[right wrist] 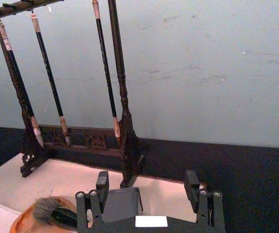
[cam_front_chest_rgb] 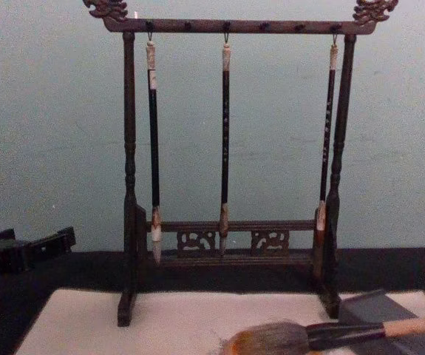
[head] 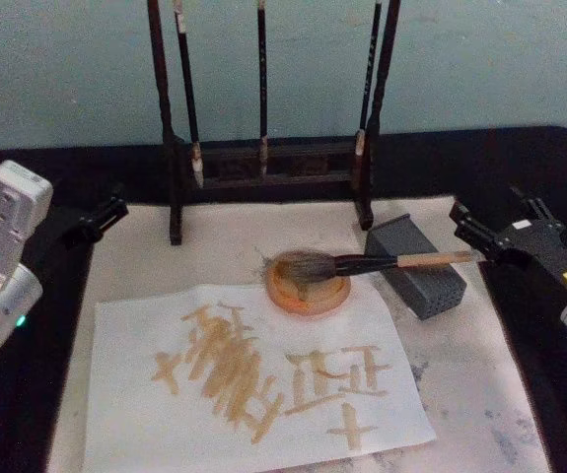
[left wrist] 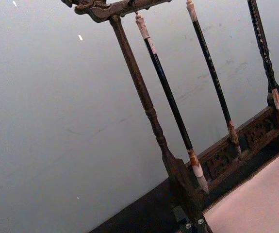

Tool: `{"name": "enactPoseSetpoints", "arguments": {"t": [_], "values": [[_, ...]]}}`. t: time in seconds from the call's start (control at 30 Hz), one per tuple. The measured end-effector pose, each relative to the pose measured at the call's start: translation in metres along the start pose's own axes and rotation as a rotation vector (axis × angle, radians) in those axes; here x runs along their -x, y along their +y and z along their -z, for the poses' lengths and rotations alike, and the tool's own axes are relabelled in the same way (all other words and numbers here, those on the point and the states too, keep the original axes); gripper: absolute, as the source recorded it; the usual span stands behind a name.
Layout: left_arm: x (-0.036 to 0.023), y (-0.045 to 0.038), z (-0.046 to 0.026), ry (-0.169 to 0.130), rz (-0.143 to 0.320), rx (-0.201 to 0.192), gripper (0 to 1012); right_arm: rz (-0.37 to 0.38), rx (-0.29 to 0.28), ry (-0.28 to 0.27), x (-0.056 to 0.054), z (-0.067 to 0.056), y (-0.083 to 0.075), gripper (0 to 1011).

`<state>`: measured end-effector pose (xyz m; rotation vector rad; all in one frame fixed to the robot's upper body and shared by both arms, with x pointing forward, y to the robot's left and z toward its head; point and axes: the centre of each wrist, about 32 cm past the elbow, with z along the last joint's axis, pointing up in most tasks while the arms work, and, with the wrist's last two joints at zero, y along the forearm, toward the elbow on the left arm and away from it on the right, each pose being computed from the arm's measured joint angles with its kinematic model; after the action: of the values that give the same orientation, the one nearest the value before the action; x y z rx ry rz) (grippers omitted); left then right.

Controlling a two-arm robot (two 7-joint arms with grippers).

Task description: Pick up the brush from the inkstone, write on the paper, then place the brush back to its original position.

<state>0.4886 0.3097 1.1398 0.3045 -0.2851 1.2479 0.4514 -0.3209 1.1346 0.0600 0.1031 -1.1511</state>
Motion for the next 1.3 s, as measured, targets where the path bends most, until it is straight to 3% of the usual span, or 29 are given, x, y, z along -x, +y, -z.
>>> {"name": "enactPoseSetpoints", "arguments": {"t": [1.3], "values": [[0.0,0.0,0.0,0.0,0.0,0.0,1002,0.0,0.0,0.0,0.0,0.0,0.0,1001]]}}
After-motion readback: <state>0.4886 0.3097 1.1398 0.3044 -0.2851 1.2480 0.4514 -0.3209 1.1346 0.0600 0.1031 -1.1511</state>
